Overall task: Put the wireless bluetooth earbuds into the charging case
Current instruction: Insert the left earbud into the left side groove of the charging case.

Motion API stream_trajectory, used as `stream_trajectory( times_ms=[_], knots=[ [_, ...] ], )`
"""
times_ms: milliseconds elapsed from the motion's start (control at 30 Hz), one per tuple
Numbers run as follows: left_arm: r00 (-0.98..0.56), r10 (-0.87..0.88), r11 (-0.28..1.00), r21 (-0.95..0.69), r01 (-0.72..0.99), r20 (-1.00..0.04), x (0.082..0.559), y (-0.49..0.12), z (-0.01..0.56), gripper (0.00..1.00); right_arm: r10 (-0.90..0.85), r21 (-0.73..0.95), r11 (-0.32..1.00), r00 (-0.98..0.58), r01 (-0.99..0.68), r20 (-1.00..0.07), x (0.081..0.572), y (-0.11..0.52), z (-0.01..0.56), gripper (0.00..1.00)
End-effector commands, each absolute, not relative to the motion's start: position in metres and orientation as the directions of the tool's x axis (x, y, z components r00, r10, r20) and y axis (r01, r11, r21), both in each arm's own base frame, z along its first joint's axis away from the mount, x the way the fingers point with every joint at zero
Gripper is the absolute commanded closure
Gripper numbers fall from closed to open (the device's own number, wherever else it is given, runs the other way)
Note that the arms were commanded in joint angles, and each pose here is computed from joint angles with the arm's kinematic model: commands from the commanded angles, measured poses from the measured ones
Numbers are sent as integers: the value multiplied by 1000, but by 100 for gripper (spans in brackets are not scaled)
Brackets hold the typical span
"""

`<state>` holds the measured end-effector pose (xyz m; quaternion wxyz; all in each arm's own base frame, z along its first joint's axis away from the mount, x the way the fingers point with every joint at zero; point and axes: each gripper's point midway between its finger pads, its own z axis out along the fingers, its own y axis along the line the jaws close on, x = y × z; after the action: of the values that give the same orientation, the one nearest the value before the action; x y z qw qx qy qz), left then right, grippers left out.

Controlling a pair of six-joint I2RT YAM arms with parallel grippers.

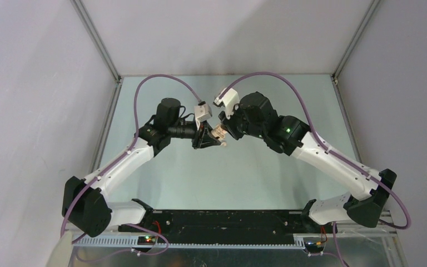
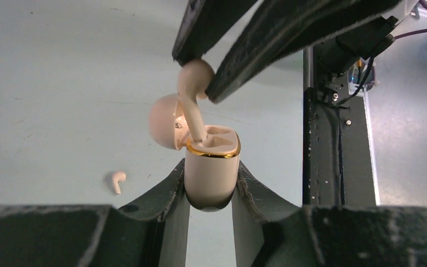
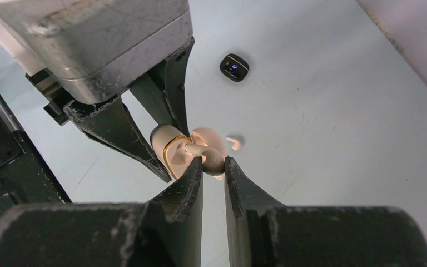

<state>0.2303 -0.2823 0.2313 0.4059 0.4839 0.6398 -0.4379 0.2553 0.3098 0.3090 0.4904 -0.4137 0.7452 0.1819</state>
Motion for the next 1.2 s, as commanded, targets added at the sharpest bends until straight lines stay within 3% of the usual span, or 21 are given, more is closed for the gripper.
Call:
stream_trajectory(
  times_ms=[0,1167],
  knots=[
    [-182,223,120,-158,980,-958,229,-288,246,99,-390,-125,605,-156,-786,-908,257,319,330,81],
    [-196,211,167,-162,973,-958,238,-285,244,99,-377,-102,582,-157,-807,-913,243,316,331,81]
  ],
)
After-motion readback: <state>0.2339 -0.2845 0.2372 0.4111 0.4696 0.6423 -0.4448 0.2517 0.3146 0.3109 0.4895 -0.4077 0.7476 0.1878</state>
